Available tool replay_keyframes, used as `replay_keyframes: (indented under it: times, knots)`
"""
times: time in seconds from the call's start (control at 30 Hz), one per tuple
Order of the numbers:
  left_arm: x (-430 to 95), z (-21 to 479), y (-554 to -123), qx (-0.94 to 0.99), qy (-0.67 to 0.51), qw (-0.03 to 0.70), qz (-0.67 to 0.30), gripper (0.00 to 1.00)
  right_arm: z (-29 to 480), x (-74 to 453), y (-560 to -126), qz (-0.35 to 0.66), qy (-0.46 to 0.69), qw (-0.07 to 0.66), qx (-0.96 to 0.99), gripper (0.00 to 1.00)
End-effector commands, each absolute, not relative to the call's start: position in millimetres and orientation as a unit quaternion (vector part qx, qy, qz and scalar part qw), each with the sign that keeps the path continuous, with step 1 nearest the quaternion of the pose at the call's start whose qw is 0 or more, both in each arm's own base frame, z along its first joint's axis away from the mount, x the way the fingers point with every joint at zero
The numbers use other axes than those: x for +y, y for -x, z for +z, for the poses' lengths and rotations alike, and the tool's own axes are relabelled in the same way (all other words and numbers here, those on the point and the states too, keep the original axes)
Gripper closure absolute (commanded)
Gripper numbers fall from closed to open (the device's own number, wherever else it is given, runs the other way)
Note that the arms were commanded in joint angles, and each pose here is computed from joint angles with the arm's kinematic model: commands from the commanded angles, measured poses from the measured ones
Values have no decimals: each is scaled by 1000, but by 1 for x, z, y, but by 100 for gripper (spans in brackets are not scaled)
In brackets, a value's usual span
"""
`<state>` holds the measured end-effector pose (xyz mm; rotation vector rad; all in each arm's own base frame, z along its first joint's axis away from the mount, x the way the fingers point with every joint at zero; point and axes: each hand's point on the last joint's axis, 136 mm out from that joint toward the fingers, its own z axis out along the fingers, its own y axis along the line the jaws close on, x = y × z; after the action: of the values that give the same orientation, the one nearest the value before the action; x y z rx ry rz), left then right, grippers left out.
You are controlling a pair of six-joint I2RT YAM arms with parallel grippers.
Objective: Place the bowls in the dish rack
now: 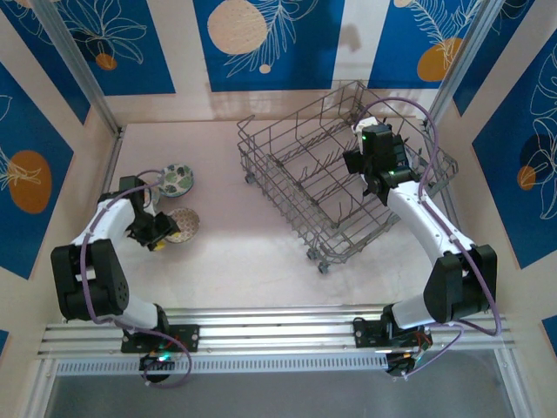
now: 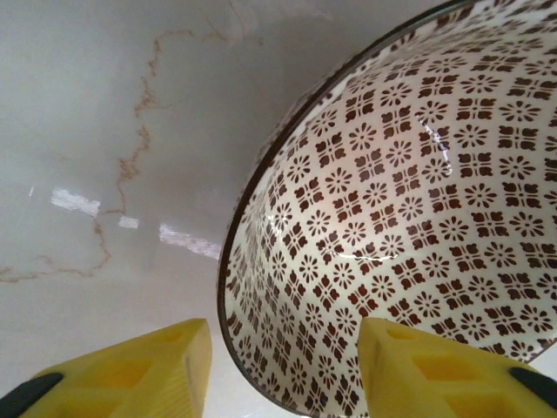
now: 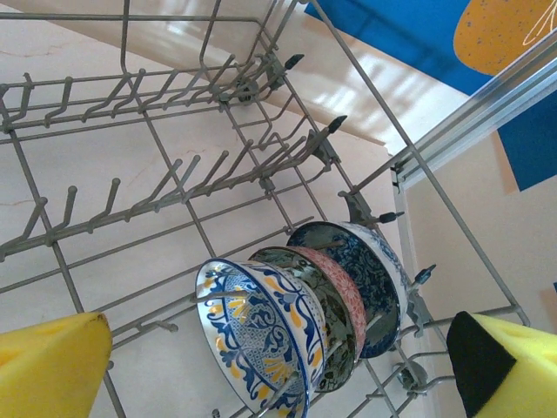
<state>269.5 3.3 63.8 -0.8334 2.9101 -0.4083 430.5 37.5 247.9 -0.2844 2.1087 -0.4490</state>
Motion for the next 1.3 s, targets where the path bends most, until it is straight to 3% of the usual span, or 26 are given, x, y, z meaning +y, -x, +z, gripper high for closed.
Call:
replay_keyframes:
  times: [0.0, 0.4, 0.7, 1.0, 1.13, 1.27]
  knots:
    - [9, 56, -271, 953, 272, 42, -123, 56, 256, 42, -424, -164, 108, 477, 856, 0]
    - [2, 52, -273, 954, 265, 31, -140, 88, 260, 50, -427, -158, 114, 481, 855, 0]
    - [-8, 84, -287, 949, 251, 84, -174, 97, 267, 73, -432, -126, 139, 469, 863, 0]
    - [-21, 178, -325, 925, 226, 219, -211, 100, 291, 127, -435, 7, 162, 443, 882, 0]
    - [-34, 235, -341, 914, 184, 294, -209, 100, 305, 154, -430, 18, 193, 437, 879, 2]
    - [-52, 293, -361, 890, 146, 365, -231, 100, 330, 183, -415, 98, 200, 430, 875, 8]
